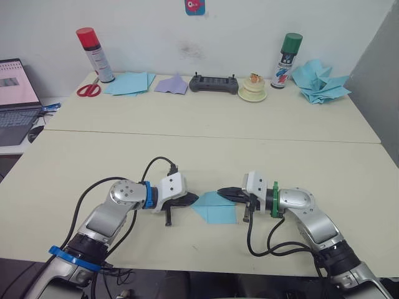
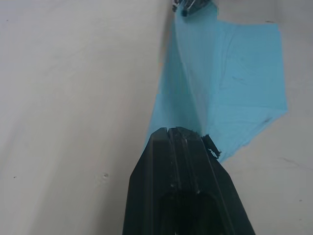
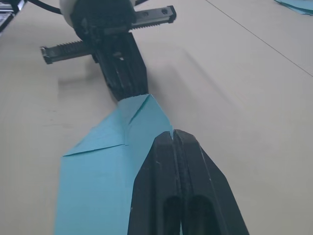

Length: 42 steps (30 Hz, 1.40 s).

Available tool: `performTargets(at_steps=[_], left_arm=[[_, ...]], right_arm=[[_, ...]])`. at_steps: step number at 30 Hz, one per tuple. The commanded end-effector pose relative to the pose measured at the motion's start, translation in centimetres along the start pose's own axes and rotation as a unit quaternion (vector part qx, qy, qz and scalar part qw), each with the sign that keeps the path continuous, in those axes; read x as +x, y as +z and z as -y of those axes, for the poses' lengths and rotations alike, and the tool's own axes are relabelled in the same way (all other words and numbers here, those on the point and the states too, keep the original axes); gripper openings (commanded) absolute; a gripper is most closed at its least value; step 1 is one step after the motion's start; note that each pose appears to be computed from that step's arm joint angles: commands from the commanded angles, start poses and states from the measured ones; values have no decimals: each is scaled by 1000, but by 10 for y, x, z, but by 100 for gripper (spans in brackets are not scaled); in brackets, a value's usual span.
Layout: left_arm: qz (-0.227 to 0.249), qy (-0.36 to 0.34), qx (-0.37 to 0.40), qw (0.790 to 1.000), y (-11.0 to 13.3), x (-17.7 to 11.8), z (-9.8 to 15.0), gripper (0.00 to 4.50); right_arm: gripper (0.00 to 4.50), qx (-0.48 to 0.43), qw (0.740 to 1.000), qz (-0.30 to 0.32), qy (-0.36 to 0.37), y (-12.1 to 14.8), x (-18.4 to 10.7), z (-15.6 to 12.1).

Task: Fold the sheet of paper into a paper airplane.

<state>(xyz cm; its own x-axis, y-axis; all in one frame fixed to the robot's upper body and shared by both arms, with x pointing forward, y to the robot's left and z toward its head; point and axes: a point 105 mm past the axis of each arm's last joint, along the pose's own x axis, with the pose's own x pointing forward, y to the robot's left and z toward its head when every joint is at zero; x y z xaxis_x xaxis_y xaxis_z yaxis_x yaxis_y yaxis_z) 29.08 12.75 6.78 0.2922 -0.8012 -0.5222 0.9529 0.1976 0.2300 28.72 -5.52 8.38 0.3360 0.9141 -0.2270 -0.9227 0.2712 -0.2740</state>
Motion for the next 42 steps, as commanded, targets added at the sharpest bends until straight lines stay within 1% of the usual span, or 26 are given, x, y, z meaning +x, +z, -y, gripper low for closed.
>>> performTargets(at_steps=[1, 3, 6, 9, 11, 14, 16, 19, 22, 27, 30, 33, 35, 38, 40, 42], left_arm=[[-77, 7, -40, 996, -41, -14, 1, 0], [-78, 7, -41, 996, -41, -14, 0, 0], [-79, 15, -38, 996, -41, -15, -3, 0], [-37, 48, -30, 998, -25, -17, -17, 0], [-18, 47, -27, 998, -15, -21, -19, 0], [15, 60, -13, 998, 6, -26, -27, 0], [31, 54, -9, 998, 17, -25, -26, 0], [58, 23, -22, 998, 30, -13, -12, 0], [55, 8, -27, 998, 26, -2, 1, 0], [9, 6, -38, 999, 1, 12, 8, 0], [-16, 4, -45, 999, -11, 15, 11, 0], [-24, 9, -48, 999, -16, 18, 8, 0], [-21, 2, -53, 998, -16, 19, 11, 0], [-20, -8, -59, 998, -17, 19, 17, 0], [-23, -11, -58, 998, -18, 19, 20, 0], [-25, -14, -55, 998, -20, 18, 22, 0]], right_arm=[[2, -18, 1000, -6, -20, 0, 0, 9], [2, -18, 1000, -8, -22, -2, 1, 10], [2, -25, 999, -30, -18, -10, 4, 9], [2, -27, 998, -47, -24, -17, 7, 12], [2, -27, 998, -47, -25, -18, 9, 12], [2, -27, 998, -48, -24, -19, 10, 13], [2, -27, 998, -48, -25, -19, 11, 14], [2, -28, 998, -47, -23, -18, 10, 13], [2, -28, 998, -46, -21, -18, 10, 13], [2, -24, 998, -45, -21, -17, 8, 12], [2, -10, 999, -29, -15, -11, 7, 9], [58, 12, 1000, -1, -4, 1, 5, 5], [126, 17, 999, 30, -12, 15, 2, 9], [234, 35, 995, 95, -5, 44, -3, 10], [234, 29, 994, 101, 13, 51, -2, 4], [234, 33, 995, 91, 35, 48, 2, -5]])
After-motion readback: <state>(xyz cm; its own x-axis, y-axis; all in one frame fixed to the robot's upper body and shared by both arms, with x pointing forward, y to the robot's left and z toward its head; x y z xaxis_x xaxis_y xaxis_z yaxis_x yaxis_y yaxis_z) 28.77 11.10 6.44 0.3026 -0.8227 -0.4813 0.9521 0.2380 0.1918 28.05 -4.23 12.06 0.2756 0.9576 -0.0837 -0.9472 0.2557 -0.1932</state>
